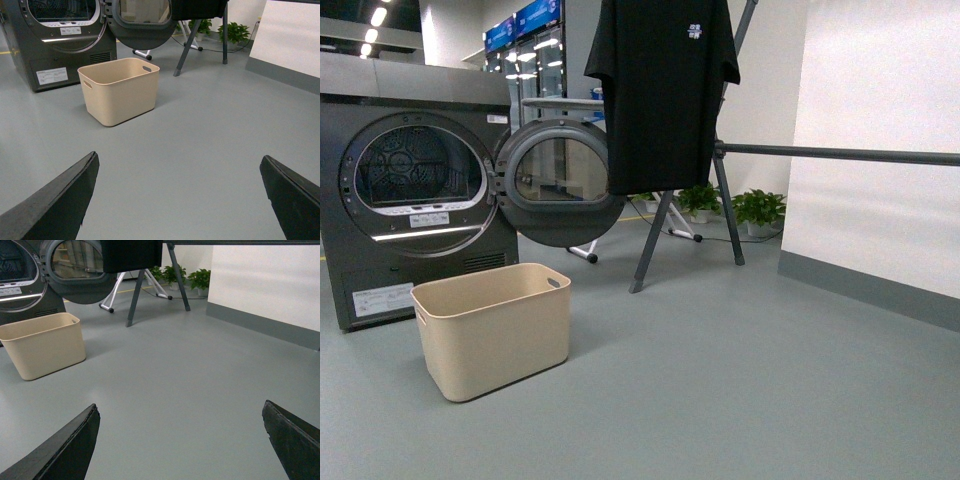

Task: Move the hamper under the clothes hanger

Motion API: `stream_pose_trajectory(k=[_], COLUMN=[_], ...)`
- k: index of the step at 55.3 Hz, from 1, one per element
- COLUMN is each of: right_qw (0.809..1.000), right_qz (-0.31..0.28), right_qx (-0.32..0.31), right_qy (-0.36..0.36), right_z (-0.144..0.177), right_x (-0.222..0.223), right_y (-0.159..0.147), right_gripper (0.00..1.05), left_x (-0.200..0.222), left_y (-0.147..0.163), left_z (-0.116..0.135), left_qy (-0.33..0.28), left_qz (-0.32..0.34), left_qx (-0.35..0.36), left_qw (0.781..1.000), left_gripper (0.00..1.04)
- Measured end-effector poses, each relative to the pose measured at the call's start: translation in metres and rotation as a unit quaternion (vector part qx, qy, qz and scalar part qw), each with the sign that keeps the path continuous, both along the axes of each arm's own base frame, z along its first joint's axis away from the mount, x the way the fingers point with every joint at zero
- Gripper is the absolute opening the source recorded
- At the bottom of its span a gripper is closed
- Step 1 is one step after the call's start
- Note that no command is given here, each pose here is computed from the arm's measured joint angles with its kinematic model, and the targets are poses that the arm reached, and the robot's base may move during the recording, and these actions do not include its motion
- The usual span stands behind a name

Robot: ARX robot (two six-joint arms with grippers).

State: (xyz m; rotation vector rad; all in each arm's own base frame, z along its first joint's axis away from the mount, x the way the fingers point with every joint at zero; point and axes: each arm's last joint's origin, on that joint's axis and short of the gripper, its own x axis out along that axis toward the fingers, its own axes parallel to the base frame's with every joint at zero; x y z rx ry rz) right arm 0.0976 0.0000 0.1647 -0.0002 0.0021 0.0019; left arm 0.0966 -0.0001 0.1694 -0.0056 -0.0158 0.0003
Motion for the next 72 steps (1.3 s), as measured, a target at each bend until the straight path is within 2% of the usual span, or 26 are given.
stream_pose_trajectory(k=[72], right_qw=[1.0], right_qz=[0.0], right_qx=[0.0], right_qy=[0.0], right_z=[0.0], right_x=[0.0], right_y=[0.0], right_gripper=[0.97], left_x=[0.0], left_y=[-0.0001], left_z=[-0.0001], left_qy=[0.0], left_qz=[-0.001], left_qx=[0.0], left_qw=[1.0], left_gripper=[0.98])
